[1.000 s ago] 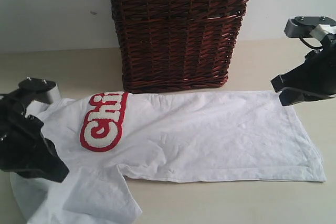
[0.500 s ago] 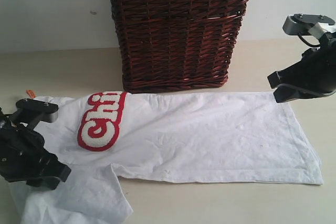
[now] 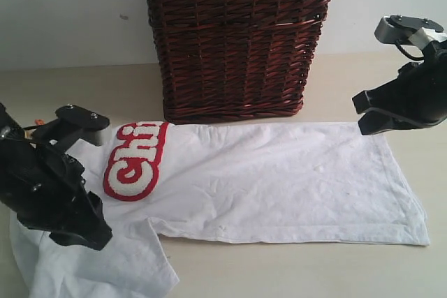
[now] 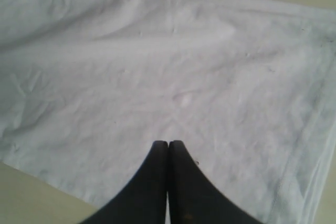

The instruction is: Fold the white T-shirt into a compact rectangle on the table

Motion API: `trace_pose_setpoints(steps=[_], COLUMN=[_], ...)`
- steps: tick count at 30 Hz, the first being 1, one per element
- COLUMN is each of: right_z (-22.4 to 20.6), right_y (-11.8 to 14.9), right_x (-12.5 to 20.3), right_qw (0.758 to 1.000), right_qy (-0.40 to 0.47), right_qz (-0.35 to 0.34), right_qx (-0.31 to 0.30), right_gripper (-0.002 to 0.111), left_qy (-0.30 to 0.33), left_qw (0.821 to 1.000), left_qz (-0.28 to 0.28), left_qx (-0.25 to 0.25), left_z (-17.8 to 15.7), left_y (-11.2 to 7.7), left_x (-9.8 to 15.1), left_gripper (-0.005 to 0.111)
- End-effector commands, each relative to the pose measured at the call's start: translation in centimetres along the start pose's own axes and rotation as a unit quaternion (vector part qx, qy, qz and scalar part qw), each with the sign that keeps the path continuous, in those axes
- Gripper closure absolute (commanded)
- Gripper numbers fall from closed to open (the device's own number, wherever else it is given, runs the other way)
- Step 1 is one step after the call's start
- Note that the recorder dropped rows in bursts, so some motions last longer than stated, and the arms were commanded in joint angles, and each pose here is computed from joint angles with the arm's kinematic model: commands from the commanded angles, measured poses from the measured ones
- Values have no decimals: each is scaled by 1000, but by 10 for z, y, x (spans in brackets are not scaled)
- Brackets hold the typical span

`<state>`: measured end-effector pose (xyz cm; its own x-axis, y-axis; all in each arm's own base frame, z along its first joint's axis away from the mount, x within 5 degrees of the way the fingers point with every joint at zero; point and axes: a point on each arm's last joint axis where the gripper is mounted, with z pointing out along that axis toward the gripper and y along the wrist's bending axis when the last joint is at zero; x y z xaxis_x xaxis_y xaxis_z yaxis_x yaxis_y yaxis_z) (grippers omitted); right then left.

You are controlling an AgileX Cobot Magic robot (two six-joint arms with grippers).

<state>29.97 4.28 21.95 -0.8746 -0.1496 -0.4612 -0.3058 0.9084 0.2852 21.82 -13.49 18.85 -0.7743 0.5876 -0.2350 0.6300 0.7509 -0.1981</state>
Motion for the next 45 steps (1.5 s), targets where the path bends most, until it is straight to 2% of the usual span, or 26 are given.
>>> trace_pose_setpoints(steps=[1,4,7,15,17,19,26,32,35,37,40,45], right_z=[0,0,0,0,0,0,0,0,0,0,0,0], right_y=[-1,1,1,1,1,1,0,1,0,0,0,0], right_x=[1,0,1,0,0,-1,-2,-1,-2,-2,-2,-2], right_qw=[1000,1000,1000,1000,1000,1000,1000,1000,1000,1000,1000,1000], right_qy=[-3,-5,-3,-5,-9,-11,-15,-14,-17,-18,-18,-19], right_qz=[-6,-6,-6,-4,-3,-4,-7,-5,-5,-5,-13,-13], right_qx=[-2,-9,-11,-10,-10,-9,-5,-9,-7,-6,-6,-5], right_gripper=[108,108,108,108,108,108,108,108,108,108,108,108], left_qy=[43,75,87,103,114,124,168,218,173,141,114,81], left_qw=[995,988,982,979,978,977,970,956,954,950,931,882], left_qz=[85,136,164,176,173,172,173,196,242,279,341,431], left_qx=[9,-9,-18,-30,-27,-24,-7,28,22,-1,-56,-174], left_z=[13,36,50,68,70,71,67,45,22,10,-2,-4], left_y=[-30,-38,-41,-39,-39,-38,-41,-50,-55,-55,-49,-32], left_x=[21,37,42,41,43,45,47,31,6,-9,-29,-53], left_gripper=[63,48,37,35,39,49,107,107,107,107,107,107])
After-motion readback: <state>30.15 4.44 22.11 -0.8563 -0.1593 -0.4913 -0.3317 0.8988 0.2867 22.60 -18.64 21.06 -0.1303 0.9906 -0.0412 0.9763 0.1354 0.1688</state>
